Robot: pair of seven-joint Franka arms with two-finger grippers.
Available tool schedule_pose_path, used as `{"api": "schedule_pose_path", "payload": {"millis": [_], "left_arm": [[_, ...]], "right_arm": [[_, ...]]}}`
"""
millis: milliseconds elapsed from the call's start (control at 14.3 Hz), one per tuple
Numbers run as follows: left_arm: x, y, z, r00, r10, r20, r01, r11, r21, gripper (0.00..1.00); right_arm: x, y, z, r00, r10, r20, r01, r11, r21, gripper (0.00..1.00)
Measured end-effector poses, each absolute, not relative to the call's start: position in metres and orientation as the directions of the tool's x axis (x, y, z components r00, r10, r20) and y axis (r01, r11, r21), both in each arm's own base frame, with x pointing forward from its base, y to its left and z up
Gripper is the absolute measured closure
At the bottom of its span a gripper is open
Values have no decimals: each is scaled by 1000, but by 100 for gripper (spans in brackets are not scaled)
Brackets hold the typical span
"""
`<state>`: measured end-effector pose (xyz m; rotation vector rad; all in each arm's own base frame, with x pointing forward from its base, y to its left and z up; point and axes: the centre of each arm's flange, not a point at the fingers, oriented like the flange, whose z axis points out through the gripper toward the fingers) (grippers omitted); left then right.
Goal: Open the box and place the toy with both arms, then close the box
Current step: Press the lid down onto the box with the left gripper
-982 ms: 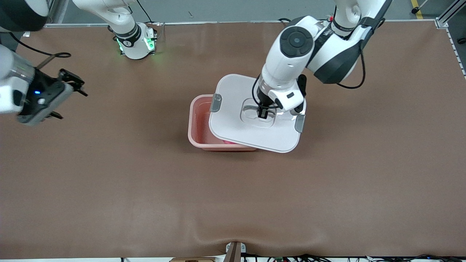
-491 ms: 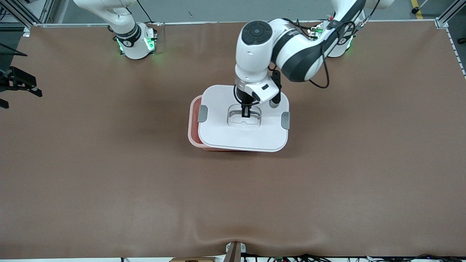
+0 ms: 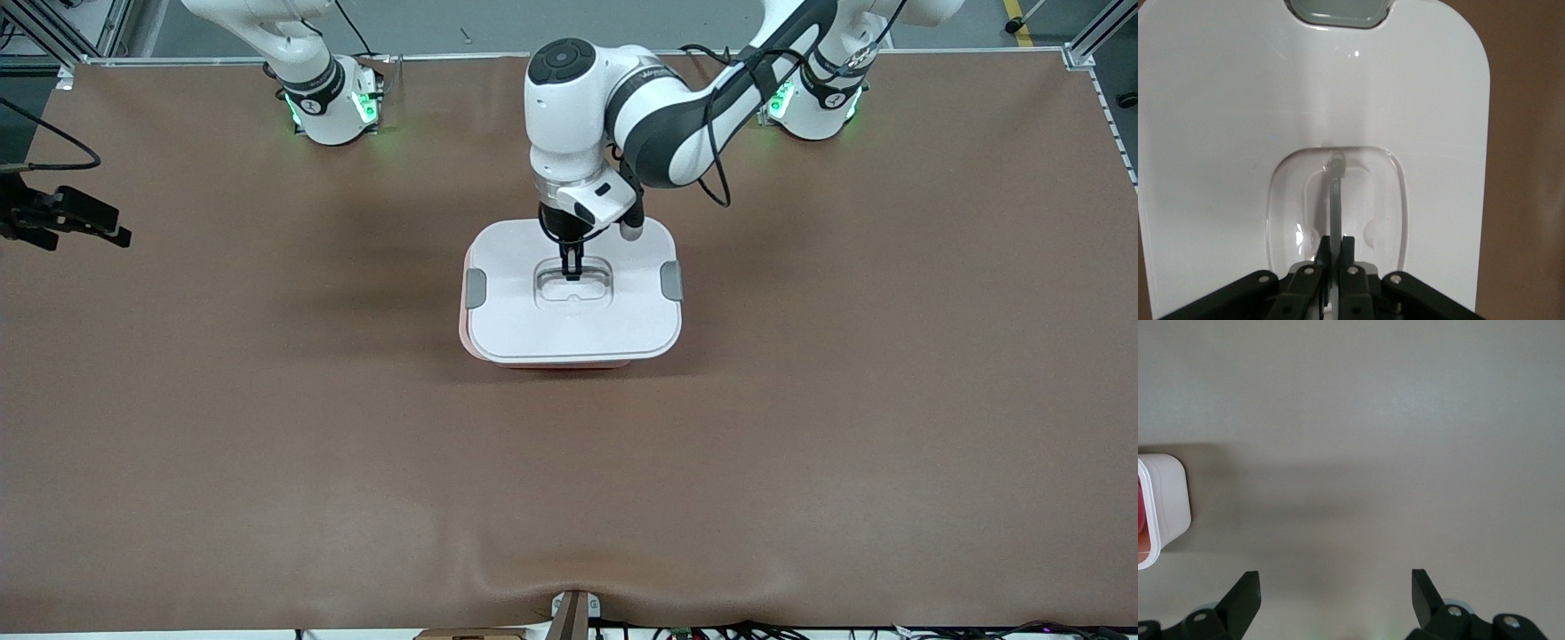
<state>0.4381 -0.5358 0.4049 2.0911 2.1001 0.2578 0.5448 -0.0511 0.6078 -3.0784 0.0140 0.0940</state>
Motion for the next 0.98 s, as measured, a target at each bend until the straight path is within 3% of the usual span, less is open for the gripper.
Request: {"api": "schedule_pose_path", "payload": {"millis": [491,982], "left_arm": [[423,-554,376,46,998,44,965,-56,256,93],[417,-562,364,61,997,47,960,-71,269,93]], "right_arm": [[541,-63,627,999,-28,-22,-29,-999,-24,0],[535,-65,619,996,-38,-81,-41,-999,-29,0]]}}
